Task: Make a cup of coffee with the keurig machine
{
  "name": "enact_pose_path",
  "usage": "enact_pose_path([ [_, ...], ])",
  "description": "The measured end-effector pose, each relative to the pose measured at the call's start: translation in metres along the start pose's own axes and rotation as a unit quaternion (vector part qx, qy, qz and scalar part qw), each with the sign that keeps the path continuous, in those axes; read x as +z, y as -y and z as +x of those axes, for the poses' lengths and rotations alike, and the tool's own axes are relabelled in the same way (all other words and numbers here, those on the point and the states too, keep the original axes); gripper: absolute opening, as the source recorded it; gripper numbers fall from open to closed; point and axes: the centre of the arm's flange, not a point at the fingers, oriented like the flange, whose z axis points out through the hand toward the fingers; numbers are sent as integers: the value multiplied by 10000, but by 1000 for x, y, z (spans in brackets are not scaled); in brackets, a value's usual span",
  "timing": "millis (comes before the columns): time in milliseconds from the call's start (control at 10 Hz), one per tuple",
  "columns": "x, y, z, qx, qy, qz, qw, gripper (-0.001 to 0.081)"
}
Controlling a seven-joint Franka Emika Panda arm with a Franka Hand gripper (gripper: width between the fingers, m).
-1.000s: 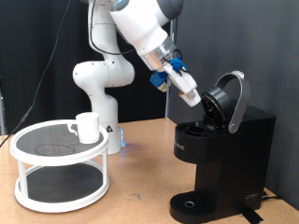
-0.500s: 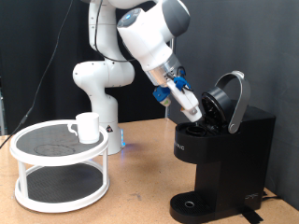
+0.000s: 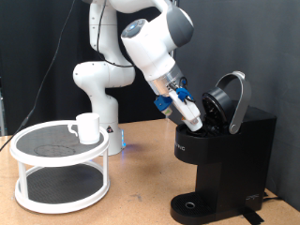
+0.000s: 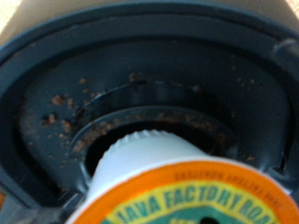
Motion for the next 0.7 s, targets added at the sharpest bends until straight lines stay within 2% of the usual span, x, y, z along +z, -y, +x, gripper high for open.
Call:
enact_pose_path([
  [400, 7, -2, 5, -22, -39, -49, 10000, 366],
  [500, 8, -2, 5, -17, -43, -55, 10000, 598],
  [600, 8, -2, 5, -17, -26, -69, 10000, 693],
  [700, 7, -3, 5, -52, 59, -113, 9999, 693],
])
